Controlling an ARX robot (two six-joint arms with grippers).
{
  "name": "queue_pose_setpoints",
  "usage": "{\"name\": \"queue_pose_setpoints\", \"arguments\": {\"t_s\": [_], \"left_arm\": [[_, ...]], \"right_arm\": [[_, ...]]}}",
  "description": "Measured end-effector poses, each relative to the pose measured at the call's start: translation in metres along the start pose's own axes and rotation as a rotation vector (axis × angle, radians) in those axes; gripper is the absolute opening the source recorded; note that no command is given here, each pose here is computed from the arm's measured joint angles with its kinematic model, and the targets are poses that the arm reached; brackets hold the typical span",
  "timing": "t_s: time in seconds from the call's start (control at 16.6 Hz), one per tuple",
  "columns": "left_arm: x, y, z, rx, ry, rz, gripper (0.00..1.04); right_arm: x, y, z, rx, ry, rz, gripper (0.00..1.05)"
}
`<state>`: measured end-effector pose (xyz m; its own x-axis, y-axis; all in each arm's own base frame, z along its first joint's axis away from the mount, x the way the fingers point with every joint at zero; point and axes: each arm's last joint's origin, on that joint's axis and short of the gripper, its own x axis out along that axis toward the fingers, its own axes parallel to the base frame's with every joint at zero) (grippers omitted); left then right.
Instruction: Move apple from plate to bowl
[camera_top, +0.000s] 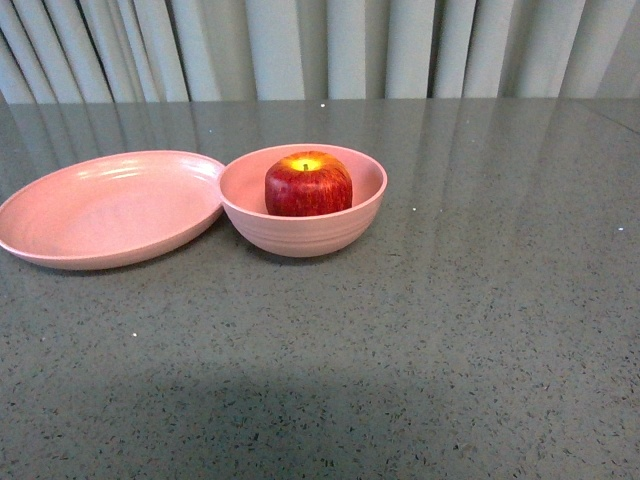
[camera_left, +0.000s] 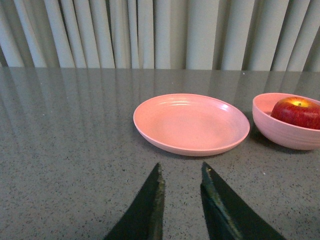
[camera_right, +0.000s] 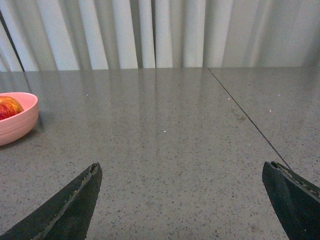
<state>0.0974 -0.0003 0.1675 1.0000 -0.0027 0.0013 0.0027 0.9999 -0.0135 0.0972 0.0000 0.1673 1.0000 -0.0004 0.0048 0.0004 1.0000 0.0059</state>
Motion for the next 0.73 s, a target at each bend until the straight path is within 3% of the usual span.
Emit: {"name": "queue_pose_setpoints", "arguments": {"t_s": [0.42, 0.73], "left_arm": [[0.0, 0.0, 0.0, 0.002, 0.0, 0.0, 1.0], [0.0, 0.0, 0.0, 0.002, 0.0, 0.0, 0.98]], "right_arm": [[0.0, 0.0, 0.0, 0.0, 0.0, 0.0, 0.98], [0.0, 0.0, 0.0, 0.0, 0.0, 0.0, 0.98]]}}
